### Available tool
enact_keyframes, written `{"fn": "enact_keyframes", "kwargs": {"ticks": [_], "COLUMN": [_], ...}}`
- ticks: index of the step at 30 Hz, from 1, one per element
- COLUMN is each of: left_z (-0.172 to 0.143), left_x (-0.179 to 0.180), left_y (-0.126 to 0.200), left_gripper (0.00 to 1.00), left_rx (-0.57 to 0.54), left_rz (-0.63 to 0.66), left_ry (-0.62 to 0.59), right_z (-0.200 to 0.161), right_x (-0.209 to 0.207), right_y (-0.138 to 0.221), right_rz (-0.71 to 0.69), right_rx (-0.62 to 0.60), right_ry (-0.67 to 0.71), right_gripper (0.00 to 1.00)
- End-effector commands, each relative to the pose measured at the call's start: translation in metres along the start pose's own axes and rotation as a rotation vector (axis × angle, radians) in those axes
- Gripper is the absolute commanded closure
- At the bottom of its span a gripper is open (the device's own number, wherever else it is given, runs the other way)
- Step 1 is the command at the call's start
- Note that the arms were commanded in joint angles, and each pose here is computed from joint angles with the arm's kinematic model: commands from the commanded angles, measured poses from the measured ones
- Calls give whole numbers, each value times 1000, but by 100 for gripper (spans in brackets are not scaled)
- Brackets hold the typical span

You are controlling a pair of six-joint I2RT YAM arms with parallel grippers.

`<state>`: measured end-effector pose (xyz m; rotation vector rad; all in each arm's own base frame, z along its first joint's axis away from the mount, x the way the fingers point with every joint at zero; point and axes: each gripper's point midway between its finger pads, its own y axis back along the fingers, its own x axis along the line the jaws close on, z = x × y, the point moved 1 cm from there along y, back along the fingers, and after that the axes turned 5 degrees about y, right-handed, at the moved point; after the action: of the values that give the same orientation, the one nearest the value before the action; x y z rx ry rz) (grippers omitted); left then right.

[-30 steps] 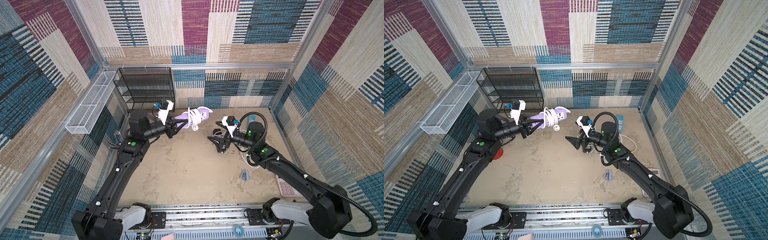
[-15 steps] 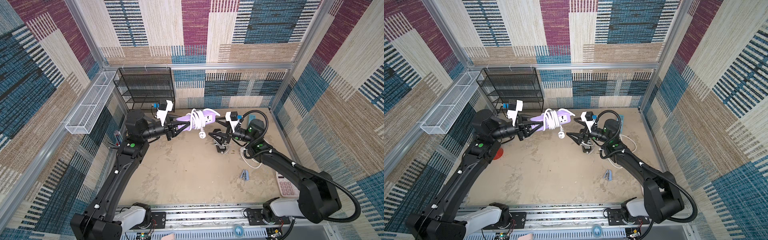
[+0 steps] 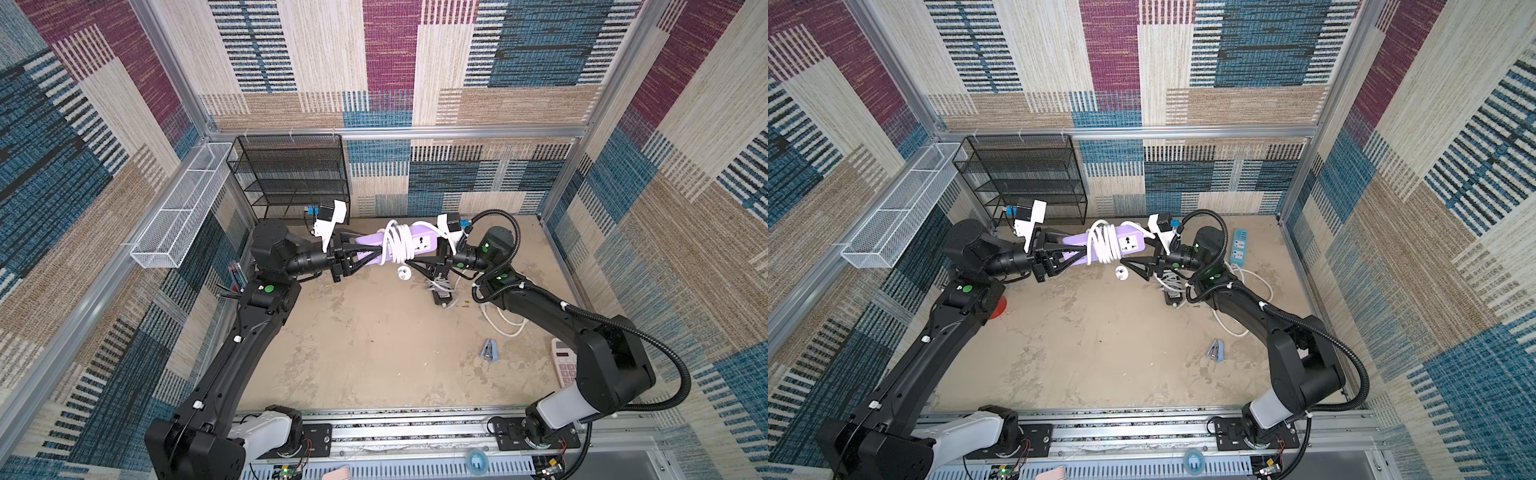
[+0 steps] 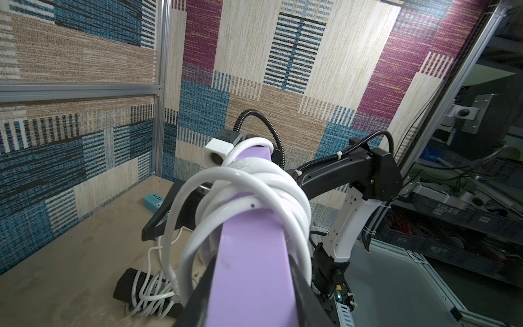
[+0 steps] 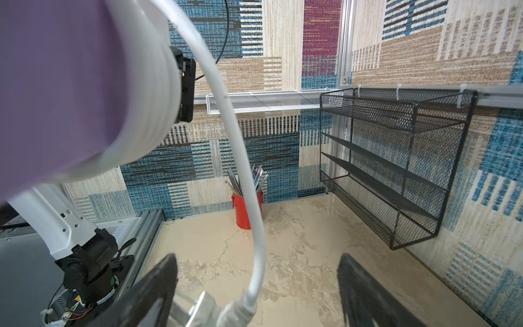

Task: Unwrap the cord wrapped around the power strip
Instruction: Unwrap the power cord from the power strip.

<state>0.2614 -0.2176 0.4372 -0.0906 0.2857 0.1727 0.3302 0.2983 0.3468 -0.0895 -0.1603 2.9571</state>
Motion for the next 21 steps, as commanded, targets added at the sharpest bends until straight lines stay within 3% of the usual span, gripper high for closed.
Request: {"fn": "enact_keyframes", "kwargs": {"ticks": [1, 4, 10, 13, 21], "left_z": [9, 7, 4, 2, -7], "left_x": [-10, -10, -11, -10, -9], "left_y": [0, 0, -1, -2, -2], "left_gripper": [100, 100, 100, 100, 100], "left_rx": [-22, -16, -8, -6, 20], "left_rz": [-43, -50, -62, -63, -67], "left_ry": [-55, -49, -48, -47, -40], "right_z": [10, 11, 12, 16, 51], "right_x": [3, 1, -1, -4, -31], "right_y": [-8, -14, -17, -16, 9], "right_rz": [39, 51, 52, 35, -98], "right_rx": [-29, -32, -31, -29, -29], "right_ry": [16, 16, 14, 23, 103], "right_gripper": [18, 29, 79, 98, 100]}}
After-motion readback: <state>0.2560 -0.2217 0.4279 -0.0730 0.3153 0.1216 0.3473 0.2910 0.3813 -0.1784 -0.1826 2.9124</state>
